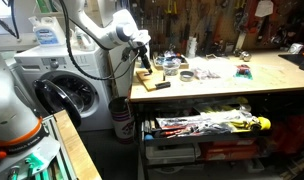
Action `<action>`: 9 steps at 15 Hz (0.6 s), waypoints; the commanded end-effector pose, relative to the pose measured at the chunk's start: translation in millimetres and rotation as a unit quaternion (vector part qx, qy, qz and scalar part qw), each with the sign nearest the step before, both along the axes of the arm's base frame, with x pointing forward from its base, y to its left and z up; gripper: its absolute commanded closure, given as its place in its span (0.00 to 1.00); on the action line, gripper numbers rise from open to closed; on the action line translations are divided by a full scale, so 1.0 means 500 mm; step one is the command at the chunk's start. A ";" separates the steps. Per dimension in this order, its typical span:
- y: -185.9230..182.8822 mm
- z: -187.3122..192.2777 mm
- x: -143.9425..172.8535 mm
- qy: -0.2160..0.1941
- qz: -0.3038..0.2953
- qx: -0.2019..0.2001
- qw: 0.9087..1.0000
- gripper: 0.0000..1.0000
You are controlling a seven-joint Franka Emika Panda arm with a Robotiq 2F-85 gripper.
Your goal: Pick up the batteries on top of the chopping board and make them stand upright on the board
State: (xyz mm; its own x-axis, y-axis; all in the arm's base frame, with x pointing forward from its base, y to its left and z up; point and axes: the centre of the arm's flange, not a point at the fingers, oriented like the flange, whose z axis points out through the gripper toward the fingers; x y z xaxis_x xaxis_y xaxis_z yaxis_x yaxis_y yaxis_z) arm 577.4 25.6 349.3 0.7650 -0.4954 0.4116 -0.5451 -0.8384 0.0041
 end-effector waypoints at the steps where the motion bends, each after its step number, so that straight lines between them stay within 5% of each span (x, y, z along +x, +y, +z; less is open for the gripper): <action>1: -0.007 0.003 0.037 0.043 -0.005 0.030 0.999 0.00; 9: -0.022 0.000 0.097 0.107 -0.008 0.048 0.993 0.00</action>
